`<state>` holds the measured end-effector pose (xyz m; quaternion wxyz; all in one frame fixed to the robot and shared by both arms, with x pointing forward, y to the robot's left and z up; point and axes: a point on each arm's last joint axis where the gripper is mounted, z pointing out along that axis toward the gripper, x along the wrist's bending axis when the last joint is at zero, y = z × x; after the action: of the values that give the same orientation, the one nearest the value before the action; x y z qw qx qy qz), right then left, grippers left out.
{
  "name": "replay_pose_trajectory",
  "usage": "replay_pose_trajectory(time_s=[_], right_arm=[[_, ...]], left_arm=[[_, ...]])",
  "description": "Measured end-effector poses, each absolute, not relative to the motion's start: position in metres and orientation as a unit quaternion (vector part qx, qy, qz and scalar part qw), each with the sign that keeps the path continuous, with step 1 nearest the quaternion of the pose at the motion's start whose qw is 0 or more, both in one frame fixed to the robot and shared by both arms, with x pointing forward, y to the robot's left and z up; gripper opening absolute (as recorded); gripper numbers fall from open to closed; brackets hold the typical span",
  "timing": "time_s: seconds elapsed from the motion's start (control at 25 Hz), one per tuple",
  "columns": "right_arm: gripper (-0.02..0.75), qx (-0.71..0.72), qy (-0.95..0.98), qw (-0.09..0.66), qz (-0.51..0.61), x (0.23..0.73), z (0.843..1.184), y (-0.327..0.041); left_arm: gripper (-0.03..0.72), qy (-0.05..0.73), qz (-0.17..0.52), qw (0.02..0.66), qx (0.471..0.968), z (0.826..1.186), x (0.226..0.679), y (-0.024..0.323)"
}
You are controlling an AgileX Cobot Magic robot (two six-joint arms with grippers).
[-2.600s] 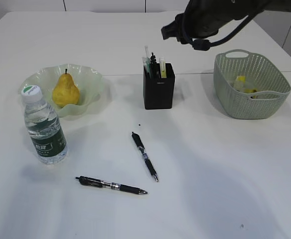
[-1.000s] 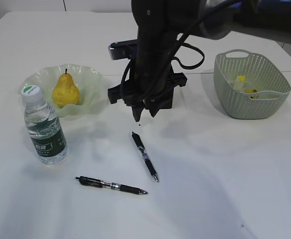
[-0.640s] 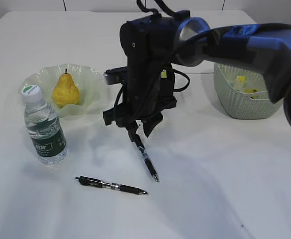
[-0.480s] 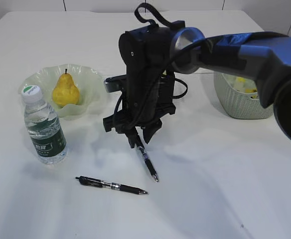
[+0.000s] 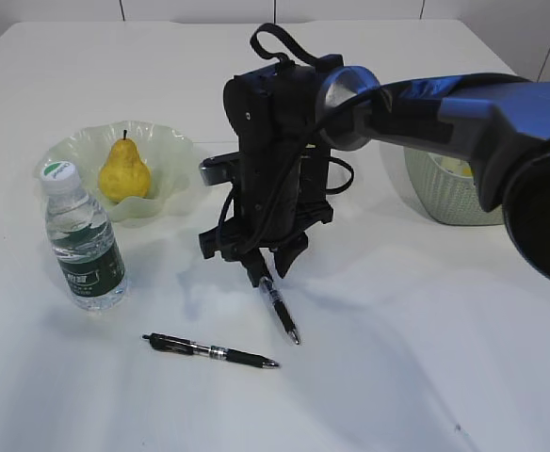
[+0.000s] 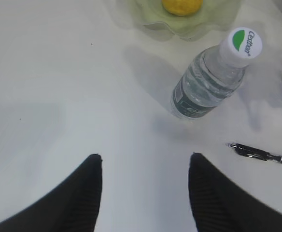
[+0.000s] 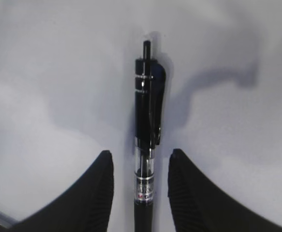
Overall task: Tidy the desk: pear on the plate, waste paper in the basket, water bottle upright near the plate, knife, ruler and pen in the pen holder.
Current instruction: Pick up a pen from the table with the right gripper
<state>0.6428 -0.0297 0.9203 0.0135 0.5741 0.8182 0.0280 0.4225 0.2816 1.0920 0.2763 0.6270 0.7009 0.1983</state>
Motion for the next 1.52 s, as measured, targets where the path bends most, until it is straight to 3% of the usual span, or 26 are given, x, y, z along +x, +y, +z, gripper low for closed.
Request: replay_pose_trajectory(time_s=[1.0, 1.28, 1.52], right_arm=[[0.283, 0.573, 0.819, 0.009, 0.007, 0.644, 0.899, -0.029], [0.095, 0.574, 0.819, 0.009, 0.008, 0.644, 0.898, -0.029], [0.078, 0.560, 0.829, 0.011, 0.011, 0.644, 0.901, -0.029]], left_arm=[[0.402, 0.701, 0.198, 0.276, 0.627, 1.092, 0.423, 0.282], [0.402, 0.701, 0.198, 0.276, 0.627, 1.092, 0.423, 0.282], [0.402, 0.701, 0.198, 0.276, 0.627, 1.092, 0.423, 0.282]])
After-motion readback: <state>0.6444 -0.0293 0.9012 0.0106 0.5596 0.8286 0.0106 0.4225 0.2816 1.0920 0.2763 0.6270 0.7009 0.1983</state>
